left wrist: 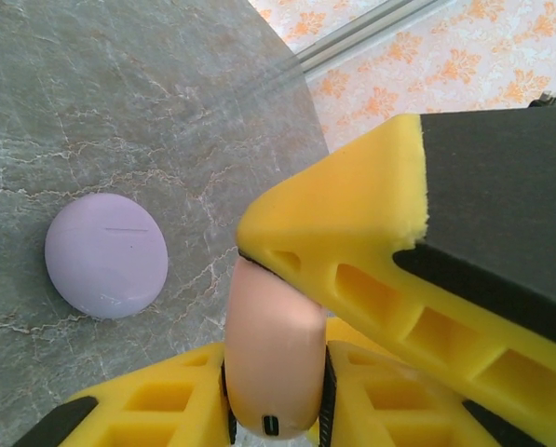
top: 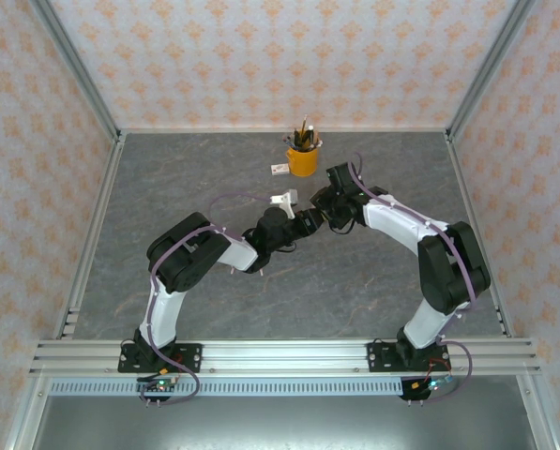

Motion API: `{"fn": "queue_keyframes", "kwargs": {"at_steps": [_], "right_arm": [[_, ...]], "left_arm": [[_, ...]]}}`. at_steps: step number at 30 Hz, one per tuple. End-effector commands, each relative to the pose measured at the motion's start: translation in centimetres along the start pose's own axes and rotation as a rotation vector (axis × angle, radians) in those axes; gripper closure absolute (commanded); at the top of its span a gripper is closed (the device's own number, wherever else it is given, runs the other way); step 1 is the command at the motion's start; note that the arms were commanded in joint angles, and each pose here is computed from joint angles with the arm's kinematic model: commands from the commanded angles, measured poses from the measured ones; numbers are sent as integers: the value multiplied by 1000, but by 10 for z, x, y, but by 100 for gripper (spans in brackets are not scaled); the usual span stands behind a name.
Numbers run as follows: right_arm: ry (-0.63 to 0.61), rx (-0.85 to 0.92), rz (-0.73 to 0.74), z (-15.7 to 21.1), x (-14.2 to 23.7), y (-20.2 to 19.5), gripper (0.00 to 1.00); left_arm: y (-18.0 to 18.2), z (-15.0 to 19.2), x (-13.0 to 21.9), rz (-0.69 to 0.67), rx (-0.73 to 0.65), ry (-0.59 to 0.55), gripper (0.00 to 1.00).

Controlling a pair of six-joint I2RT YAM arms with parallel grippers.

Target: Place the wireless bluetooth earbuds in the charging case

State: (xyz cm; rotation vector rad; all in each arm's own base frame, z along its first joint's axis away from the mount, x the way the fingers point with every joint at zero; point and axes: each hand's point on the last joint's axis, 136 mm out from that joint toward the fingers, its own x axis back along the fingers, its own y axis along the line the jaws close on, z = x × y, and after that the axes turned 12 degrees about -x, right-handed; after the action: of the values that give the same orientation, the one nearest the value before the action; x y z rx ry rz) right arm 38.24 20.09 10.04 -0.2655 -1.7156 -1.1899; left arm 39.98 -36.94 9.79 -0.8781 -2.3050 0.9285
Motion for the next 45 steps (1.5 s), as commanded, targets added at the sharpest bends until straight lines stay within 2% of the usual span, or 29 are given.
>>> {"fn": "queue_keyframes", "kwargs": {"at_steps": [1, 7, 10, 17, 20, 24, 28, 33, 40, 45], "right_arm": [[23, -4, 60, 7, 1, -21, 50], [19, 3, 43, 6, 8, -13, 47], [15, 12, 32, 4, 15, -6, 42], [-31, -24, -47, -27, 51, 12, 32], [-50, -20, -78, -39, 68, 12, 31], [-72, 53, -89, -46, 82, -1, 31], [-74, 172, -149, -38, 87, -10, 31], [-52, 266, -260, -23, 87, -20, 31], [62, 365, -456, 7, 86, -12, 31], [146, 435, -537, 24, 90, -3, 31]], "left_arm": [[-4, -26, -4, 5, -1, -94, 75], [-2, -23, 0, -1, -1, -81, 78], [-3, -21, 2, 3, 1, -71, 79], [-5, -17, 12, -4, -19, -50, 79], [-7, -15, 17, -4, -41, -26, 79], [-16, -8, 26, 13, -104, 60, 81], [-31, -7, 39, 70, -175, 149, 81], [-32, -5, 58, 85, -250, 227, 81], [-33, -12, 73, 95, -297, 269, 81], [-40, -11, 74, 121, -310, 300, 81]]}}
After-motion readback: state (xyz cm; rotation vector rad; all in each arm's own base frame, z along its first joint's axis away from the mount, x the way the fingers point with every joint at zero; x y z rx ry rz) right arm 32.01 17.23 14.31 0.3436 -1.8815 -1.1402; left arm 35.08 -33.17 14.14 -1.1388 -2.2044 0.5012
